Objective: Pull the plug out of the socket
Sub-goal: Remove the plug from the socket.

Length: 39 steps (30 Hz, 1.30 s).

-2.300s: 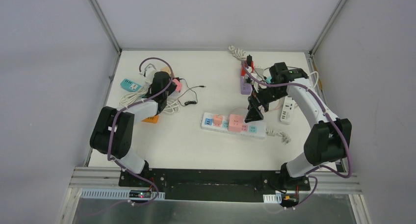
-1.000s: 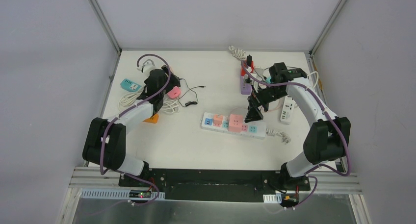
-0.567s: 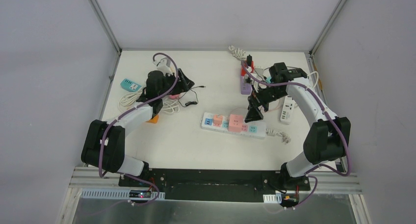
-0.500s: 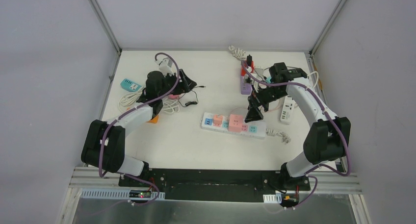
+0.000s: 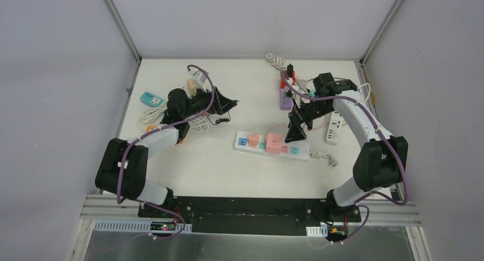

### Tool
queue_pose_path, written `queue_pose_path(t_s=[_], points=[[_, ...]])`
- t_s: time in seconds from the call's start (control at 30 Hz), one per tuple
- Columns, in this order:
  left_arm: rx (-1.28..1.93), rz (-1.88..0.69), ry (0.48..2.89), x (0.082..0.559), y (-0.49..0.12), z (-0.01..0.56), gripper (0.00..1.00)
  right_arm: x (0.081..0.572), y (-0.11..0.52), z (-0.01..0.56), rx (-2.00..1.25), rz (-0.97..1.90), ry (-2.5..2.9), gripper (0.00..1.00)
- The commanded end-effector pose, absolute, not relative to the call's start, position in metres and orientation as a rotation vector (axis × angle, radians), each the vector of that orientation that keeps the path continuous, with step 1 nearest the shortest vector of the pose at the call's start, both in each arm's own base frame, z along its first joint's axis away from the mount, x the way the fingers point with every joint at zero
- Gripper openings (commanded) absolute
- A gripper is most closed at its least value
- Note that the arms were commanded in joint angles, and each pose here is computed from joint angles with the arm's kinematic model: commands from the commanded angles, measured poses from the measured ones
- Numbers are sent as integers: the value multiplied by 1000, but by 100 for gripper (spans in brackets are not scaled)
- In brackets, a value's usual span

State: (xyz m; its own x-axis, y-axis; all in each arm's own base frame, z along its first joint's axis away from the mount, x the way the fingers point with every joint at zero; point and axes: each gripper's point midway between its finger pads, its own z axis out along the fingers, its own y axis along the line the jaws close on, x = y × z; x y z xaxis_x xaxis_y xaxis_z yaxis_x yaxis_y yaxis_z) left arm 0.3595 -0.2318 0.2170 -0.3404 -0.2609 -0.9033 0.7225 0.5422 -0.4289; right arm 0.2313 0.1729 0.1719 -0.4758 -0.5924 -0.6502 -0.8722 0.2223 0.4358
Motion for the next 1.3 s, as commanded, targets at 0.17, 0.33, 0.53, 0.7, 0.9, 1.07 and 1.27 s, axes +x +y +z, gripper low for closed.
queue_pose_path(t_s=[0.17, 0.33, 0.53, 0.7, 0.9, 1.07, 1.27], points=[[486, -1082, 1352, 338, -231, 263, 85, 235, 175, 187, -1401, 1088, 2036, 100], [501, -1047, 1297, 330, -226, 269, 90, 233, 176, 187, -1411, 1093, 2018, 100], [466, -1016, 1328, 344, -225, 247, 99, 228, 179, 187, -1439, 1105, 1959, 100], [561, -1167, 1297, 334, -243, 239, 99, 227, 181, 186, -1455, 1082, 1904, 100], [596, -1228, 1273, 326, -248, 241, 99, 229, 181, 182, -1460, 1046, 1887, 100], [598, -1217, 1263, 324, -247, 244, 99, 230, 182, 181, -1469, 1037, 1886, 100], [627, -1201, 1242, 317, -250, 245, 99, 230, 182, 176, -1492, 999, 1879, 100]])
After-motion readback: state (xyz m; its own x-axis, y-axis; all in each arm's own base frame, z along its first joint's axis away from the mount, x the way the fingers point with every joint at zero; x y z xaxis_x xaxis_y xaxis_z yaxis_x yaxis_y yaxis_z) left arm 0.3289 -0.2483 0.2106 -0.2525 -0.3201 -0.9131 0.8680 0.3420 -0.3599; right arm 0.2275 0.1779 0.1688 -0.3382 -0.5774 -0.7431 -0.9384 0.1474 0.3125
